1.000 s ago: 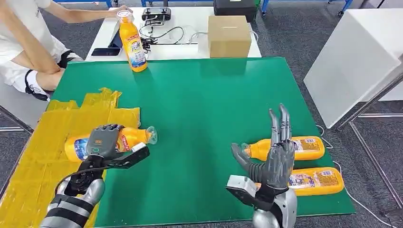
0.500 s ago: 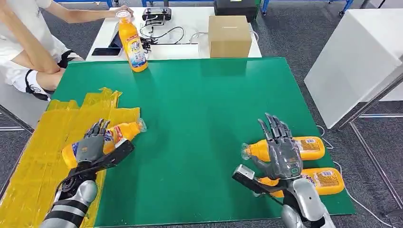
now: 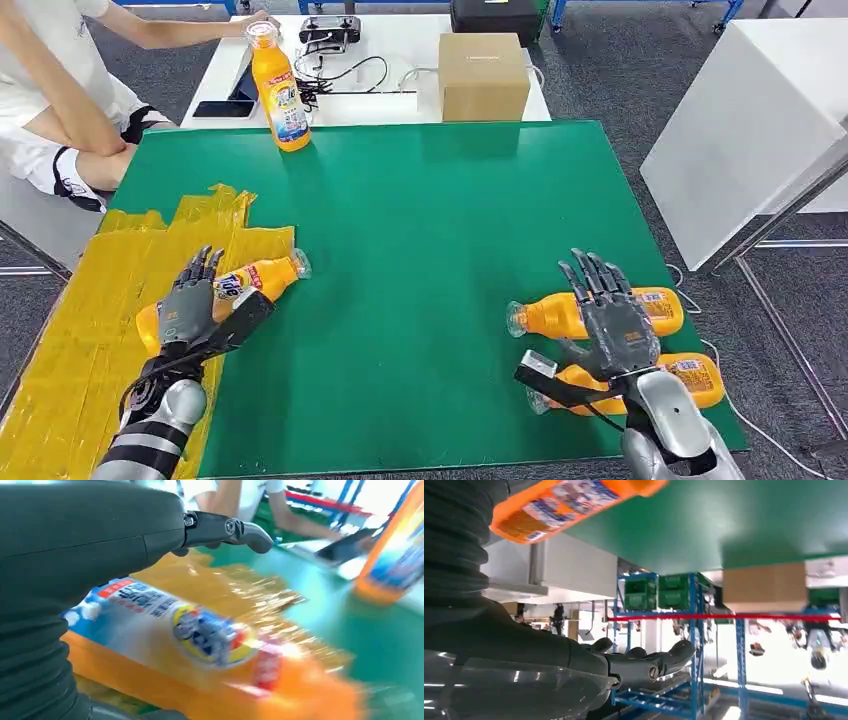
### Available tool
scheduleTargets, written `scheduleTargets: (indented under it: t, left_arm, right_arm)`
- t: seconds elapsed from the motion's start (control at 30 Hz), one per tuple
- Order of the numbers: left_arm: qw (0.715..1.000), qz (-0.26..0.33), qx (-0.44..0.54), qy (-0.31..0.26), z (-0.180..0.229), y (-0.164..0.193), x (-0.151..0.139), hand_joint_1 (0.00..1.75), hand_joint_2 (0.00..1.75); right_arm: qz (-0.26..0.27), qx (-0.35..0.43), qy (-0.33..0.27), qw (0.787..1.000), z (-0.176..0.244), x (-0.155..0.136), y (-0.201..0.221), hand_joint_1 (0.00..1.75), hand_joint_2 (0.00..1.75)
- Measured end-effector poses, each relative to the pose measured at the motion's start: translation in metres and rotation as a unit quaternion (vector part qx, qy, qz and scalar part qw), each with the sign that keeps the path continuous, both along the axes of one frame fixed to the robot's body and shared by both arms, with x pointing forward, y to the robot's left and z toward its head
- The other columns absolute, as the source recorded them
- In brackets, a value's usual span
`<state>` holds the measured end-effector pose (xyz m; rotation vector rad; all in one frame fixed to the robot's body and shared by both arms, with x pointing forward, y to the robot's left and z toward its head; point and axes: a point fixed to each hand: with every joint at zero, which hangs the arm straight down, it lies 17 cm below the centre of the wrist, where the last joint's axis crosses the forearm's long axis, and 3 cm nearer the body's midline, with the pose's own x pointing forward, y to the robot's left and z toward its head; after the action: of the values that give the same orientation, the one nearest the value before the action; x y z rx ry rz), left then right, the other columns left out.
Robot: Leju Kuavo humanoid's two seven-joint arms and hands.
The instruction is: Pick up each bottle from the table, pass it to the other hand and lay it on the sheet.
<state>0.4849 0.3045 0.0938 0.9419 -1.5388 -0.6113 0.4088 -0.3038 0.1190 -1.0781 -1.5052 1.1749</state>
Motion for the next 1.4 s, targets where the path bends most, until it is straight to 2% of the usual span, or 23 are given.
scheduleTargets:
  t: [0.17, 0.33, 0.47, 0.67, 1.03, 1.23, 1.4]
  left_arm:
    - [0.990, -0.044, -0.125, -0.057, 0.027, -0.020, -0.010, 0.00, 1.75]
    - [0.960, -0.094, -0.242, -0.100, 0.056, -0.040, -0.026, 0.00, 1.75]
    - [0.943, -0.119, -0.282, -0.128, 0.078, -0.048, -0.038, 0.00, 1.75]
    - [0.933, -0.141, -0.296, -0.148, 0.098, -0.060, -0.046, 0.00, 1.75]
    - [0.929, -0.156, -0.298, -0.157, 0.107, -0.072, -0.050, 0.00, 1.75]
    - [0.923, -0.171, -0.308, -0.157, 0.109, -0.083, -0.049, 0.00, 1.75]
    - [0.916, -0.182, -0.321, -0.156, 0.111, -0.092, -0.047, 0.00, 1.75]
  right_arm:
    - [-0.022, -0.029, 0.031, 0.999, -0.016, 0.003, -0.046, 0.00, 1.75]
    - [-0.049, -0.043, 0.067, 0.996, -0.035, 0.008, -0.086, 0.00, 1.75]
    - [-0.075, -0.056, 0.091, 0.991, -0.047, 0.012, -0.119, 0.00, 1.75]
    - [-0.112, -0.069, 0.113, 0.985, -0.056, 0.018, -0.162, 0.00, 1.75]
    - [-0.138, -0.074, 0.126, 0.980, -0.068, 0.030, -0.182, 0.00, 1.75]
    - [-0.137, -0.079, 0.163, 0.974, -0.094, 0.040, -0.178, 0.00, 1.75]
    - [-0.091, -0.073, 0.168, 0.979, -0.105, 0.054, -0.153, 0.07, 1.75]
